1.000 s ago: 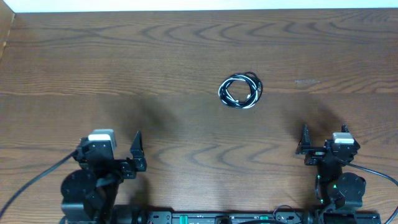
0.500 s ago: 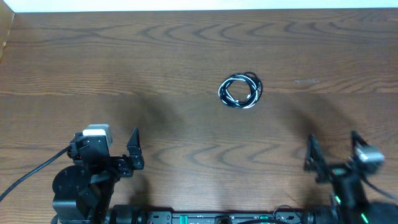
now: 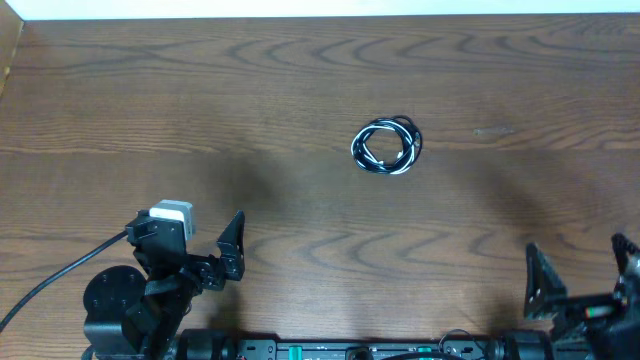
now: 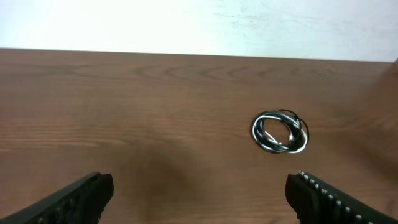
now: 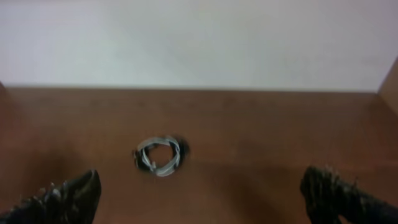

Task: Untangle cables
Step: 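Raise the left arm and move its gripper toward the cable coil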

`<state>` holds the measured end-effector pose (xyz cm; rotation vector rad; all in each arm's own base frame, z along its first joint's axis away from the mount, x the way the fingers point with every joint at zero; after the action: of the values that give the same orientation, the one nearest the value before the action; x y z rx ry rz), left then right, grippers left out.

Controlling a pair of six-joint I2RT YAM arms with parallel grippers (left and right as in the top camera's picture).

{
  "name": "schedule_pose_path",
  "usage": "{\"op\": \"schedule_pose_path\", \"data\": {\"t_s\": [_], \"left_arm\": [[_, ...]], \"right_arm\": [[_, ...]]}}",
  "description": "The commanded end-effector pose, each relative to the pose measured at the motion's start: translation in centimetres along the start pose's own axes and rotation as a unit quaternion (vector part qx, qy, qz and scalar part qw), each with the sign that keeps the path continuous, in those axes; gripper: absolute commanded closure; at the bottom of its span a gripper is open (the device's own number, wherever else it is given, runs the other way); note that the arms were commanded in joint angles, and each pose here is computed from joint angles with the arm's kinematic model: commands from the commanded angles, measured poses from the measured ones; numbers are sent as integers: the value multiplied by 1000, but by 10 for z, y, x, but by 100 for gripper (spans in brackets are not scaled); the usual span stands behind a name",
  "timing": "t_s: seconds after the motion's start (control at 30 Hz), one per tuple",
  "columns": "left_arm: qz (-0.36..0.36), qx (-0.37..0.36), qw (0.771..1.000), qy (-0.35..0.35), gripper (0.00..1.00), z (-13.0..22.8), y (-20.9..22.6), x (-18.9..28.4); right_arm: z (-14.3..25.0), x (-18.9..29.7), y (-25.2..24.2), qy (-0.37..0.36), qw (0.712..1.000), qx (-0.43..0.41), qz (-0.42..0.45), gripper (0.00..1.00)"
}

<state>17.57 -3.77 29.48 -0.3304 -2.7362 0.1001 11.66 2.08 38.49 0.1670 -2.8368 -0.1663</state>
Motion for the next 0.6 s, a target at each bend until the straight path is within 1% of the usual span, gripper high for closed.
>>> {"op": "schedule_pose_path", "data": {"t_s": [0.0, 0.13, 0.23, 0.27, 0.3, 0.4, 0.57], "left_arm": [[1, 17, 1000, -8, 2, -6, -1, 3], [1, 22, 1000, -8, 2, -6, -1, 3], [-1, 20, 1000, -8, 2, -6, 0, 3], [-3, 19, 1000, -11, 0, -7, 0, 3], [-3, 21, 1000, -13, 4, -8, 0, 3], [-1, 63, 998, -16, 4, -11, 1, 0], [-2, 72, 997, 25, 4, -5, 5, -21]], "right_arm": [[-18, -10, 2, 33, 999, 26, -5, 1], [-23, -30, 9, 81, 994, 59, -38, 1], [-21, -47, 9, 110, 991, 61, -48, 1], [-20, -54, 8, 122, 990, 59, -49, 1], [-18, -59, 7, 131, 989, 56, -49, 1], [-15, -71, 4, 150, 986, 52, -49, 1], [-16, -84, 3, 160, 985, 49, -50, 1]]}}
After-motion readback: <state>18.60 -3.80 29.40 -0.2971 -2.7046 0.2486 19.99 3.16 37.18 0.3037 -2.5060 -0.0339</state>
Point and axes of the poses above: each gripper's point midway between its finger pads, its own x axis back along the fingers, its own y axis along the line the jaws close on, z = x × y, the point moved 2 cm from there along x, back along the fingers, and after that the axes turned 3 degrees about -x, right-handed, at the moved point
